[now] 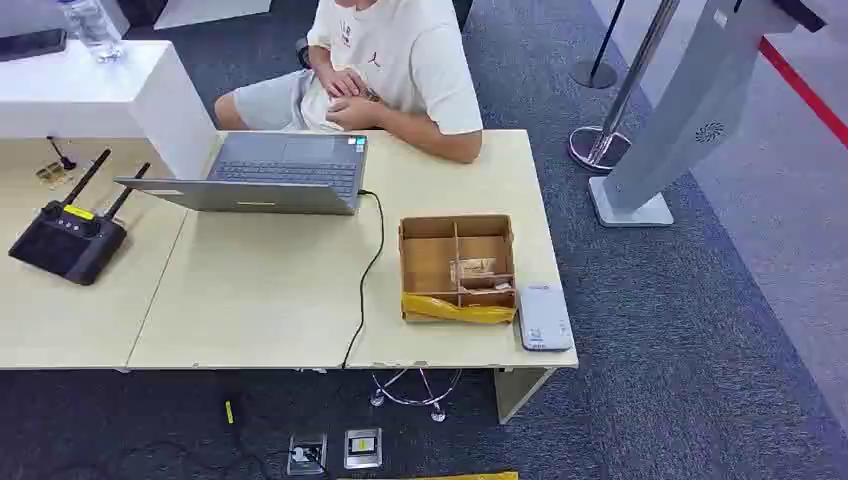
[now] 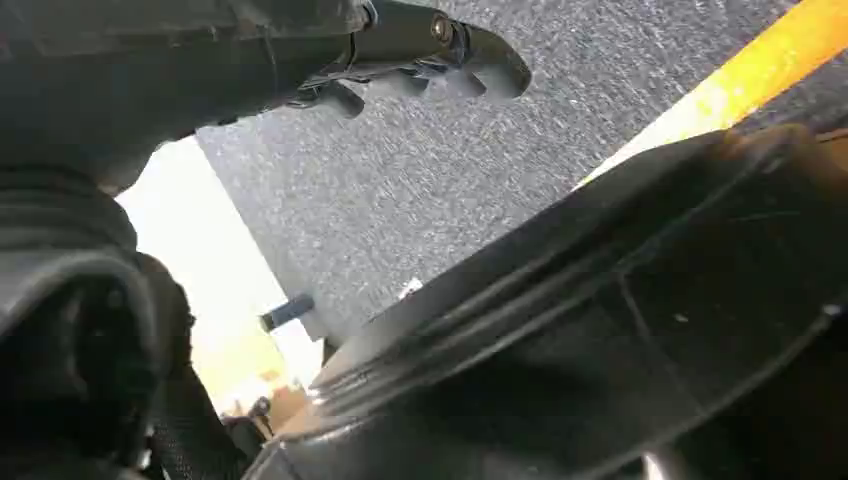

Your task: Pass the card to the sensor for recognition and then transmit it.

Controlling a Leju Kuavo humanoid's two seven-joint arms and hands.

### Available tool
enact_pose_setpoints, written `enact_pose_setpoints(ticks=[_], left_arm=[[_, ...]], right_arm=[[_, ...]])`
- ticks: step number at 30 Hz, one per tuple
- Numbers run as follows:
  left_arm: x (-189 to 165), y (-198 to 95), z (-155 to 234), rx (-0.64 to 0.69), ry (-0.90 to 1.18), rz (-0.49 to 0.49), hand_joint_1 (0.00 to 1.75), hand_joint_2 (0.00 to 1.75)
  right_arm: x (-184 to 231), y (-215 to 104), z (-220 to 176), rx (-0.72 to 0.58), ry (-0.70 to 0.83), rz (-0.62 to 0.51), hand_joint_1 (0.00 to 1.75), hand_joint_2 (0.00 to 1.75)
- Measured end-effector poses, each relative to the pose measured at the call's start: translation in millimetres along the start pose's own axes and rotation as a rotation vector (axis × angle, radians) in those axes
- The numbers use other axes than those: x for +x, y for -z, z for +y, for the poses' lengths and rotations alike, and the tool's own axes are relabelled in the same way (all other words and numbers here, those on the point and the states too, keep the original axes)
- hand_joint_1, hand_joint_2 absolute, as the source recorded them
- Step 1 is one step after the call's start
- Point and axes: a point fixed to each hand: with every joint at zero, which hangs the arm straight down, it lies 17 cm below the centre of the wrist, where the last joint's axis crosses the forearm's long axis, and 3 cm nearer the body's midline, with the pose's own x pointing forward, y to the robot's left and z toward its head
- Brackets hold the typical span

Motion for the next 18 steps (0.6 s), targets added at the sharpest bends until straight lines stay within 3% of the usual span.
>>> enact_pose_setpoints(ticks=[18], left_arm=[[-2.7, -0.6, 0.8, -0.001, 0.008, 0.016, 0.00, 0.00]], right_arm=[[1.0, 0.2, -1.1, -0.006, 0.000, -0.006, 0.00, 1.75]])
